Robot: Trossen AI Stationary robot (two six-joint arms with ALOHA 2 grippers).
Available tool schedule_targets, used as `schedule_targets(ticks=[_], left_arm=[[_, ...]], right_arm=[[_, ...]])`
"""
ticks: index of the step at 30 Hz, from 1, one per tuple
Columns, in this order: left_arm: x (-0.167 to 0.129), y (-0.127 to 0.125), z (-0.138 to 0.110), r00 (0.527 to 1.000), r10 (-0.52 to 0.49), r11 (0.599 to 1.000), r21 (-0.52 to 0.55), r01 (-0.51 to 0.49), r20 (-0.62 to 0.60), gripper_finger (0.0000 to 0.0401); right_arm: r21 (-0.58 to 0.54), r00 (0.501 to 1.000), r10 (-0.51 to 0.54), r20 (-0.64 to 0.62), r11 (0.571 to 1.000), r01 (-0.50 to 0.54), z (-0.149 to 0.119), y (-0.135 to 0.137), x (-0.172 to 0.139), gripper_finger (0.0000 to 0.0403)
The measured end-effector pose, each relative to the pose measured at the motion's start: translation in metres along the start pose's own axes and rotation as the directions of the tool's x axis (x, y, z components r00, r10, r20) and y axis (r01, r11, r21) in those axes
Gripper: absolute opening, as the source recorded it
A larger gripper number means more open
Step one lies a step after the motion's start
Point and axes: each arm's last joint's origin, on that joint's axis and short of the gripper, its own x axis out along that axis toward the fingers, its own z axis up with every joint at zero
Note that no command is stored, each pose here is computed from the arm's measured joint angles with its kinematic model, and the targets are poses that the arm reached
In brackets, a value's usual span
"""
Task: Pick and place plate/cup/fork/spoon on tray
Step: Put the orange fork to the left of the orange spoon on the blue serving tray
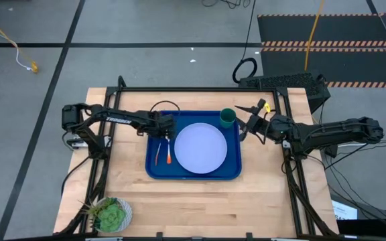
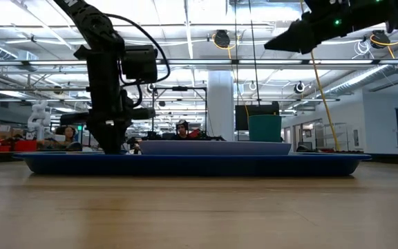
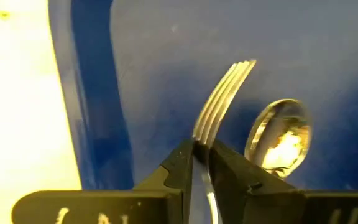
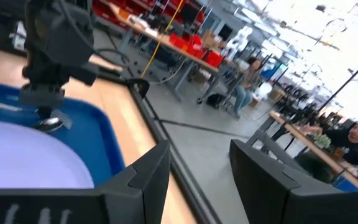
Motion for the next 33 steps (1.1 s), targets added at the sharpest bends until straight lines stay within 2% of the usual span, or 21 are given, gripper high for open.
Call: schedule_targets(ticks=[7, 13, 33], left_arm=[[-0.0014, -0.002, -0.0049, 1.0, 0.0, 1.0, 0.013, 0.0, 0.006, 0.0092], [-0.0016, -0.0014, -0.0046, 1.0, 0.006, 0.999, 0.037, -0.007, 0.015, 0.0111], [-0.0024, -0.0019, -0.004, 1.0, 0.005, 0.999, 0.046, -0.006, 0.023, 0.0113]], right_arm=[[-0.009, 0.998, 0.032, -0.062, 0.999, -0.033, -0.0068, 0.0035, -0.0003, 0.016], [0.0, 0.997, 0.035, -0.067, 0.999, -0.035, -0.0073, 0.0038, -0.0003, 0.016], [-0.001, 0.997, 0.035, -0.066, 0.999, -0.035, -0.0072, 0.0038, -0.0003, 0.016]])
